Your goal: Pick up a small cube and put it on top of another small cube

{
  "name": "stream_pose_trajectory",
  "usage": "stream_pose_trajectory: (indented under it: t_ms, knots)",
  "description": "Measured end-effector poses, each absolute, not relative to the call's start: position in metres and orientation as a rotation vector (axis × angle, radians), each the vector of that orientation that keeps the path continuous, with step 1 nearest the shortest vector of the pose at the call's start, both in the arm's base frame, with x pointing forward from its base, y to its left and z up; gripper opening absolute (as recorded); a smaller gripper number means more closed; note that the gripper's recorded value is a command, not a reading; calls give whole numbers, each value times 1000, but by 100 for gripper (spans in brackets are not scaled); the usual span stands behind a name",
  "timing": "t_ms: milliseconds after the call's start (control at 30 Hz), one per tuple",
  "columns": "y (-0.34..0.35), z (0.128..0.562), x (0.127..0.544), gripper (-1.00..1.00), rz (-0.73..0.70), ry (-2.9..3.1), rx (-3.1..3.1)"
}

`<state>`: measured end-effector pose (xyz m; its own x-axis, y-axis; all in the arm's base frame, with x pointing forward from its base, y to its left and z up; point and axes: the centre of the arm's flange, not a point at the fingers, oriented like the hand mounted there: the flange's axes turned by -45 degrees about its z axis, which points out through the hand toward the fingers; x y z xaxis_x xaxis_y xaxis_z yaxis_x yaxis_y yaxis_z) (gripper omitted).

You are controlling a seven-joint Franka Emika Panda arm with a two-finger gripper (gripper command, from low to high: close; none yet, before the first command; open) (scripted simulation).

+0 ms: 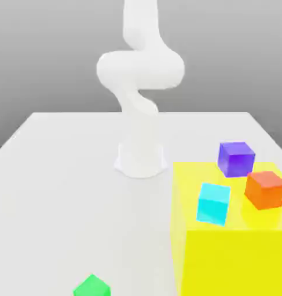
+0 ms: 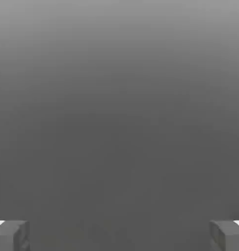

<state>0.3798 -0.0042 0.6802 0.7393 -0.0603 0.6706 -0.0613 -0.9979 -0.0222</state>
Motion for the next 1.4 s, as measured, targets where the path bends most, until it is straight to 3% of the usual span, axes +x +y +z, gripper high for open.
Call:
stream_pose_trajectory:
  t_ms: [233, 500, 733, 933, 1067, 1100, 1300, 1400]
  knots:
    - [-24, 578, 459, 0, 853, -333, 2988]
    - [-53, 444, 514, 0, 544, -587, 3015]
    - [-79, 318, 528, 0, 271, -814, 3006]
    - [-90, 209, 517, 0, 36, -995, 2977]
    - [-92, 150, 515, 0, 2, -1023, 2971]
    - [-92, 137, 514, -100, 1, -1023, 2970]
    - [-91, 131, 514, -100, 3, -1023, 2971]
    - [-92, 155, 514, -100, 2, -1025, 2971]
